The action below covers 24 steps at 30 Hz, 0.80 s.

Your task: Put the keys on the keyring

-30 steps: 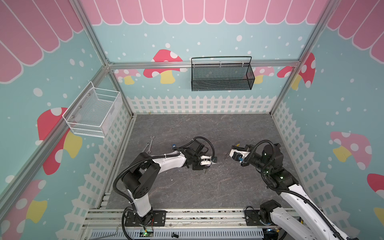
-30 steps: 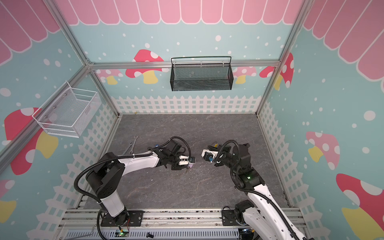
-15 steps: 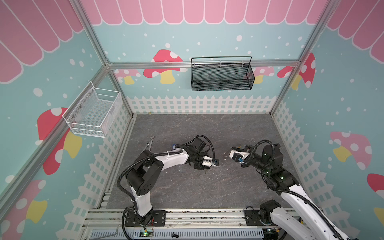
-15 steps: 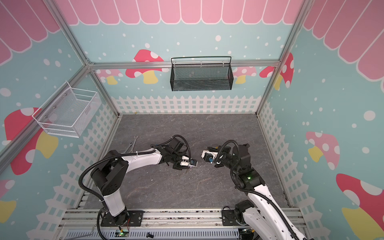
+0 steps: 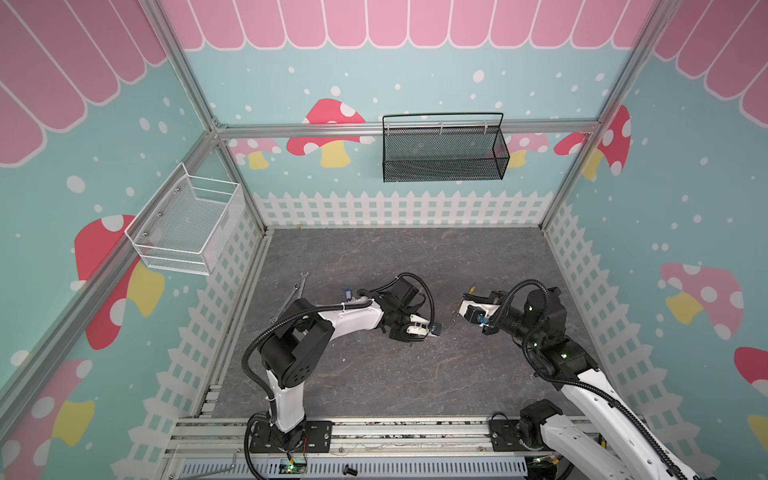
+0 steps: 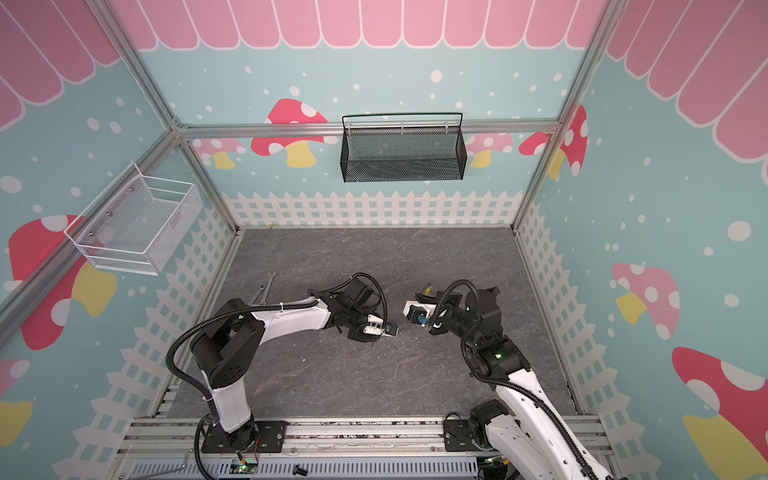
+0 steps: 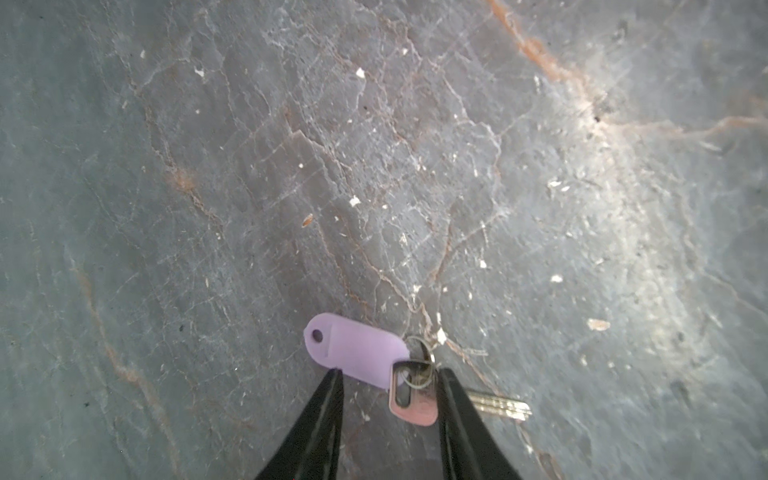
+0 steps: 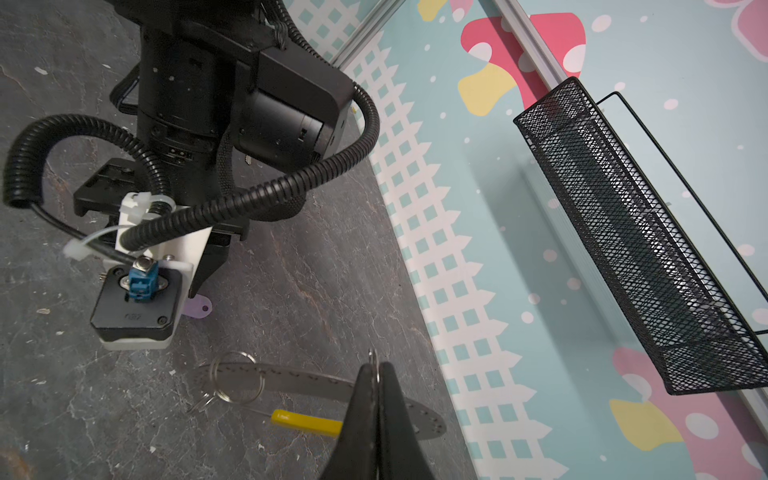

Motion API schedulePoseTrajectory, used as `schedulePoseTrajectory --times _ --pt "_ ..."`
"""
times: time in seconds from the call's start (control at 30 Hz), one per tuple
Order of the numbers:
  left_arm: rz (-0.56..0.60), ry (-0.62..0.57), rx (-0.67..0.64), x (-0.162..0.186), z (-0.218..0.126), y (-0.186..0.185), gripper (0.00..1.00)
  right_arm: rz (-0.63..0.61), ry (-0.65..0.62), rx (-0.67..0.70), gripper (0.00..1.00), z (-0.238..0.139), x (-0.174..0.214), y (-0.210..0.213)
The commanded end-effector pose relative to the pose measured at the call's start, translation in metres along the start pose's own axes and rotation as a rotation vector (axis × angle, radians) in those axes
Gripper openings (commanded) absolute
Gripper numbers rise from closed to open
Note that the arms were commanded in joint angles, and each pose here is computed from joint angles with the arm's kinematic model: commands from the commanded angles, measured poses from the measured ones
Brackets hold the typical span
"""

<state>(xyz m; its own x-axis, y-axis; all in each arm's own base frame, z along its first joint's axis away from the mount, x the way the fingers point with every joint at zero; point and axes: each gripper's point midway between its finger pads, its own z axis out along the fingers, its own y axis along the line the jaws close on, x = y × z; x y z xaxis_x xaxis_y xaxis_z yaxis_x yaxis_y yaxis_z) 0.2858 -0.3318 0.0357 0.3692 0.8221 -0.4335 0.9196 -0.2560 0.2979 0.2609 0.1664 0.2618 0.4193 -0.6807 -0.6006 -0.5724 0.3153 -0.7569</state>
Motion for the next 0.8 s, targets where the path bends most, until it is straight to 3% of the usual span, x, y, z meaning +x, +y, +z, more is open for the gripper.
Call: schedulePoseTrajectory --times 0.0,0.4,0.77 --pt "0.038 0.032 -0.008 0.005 0.007 0.000 0.38 -0.026 -0.030 0.013 0.00 -0.004 -0.010 -0.008" --pt "0.042 0.055 0.016 0.007 0.013 -0.005 0.37 -0.025 -0.032 0.008 0.00 -0.003 -0.009 -0.005" --pt "0.053 0.015 -0.010 -0.003 -0.004 -0.003 0.37 -0.030 -0.032 0.009 0.00 -0.003 -0.009 -0.005"
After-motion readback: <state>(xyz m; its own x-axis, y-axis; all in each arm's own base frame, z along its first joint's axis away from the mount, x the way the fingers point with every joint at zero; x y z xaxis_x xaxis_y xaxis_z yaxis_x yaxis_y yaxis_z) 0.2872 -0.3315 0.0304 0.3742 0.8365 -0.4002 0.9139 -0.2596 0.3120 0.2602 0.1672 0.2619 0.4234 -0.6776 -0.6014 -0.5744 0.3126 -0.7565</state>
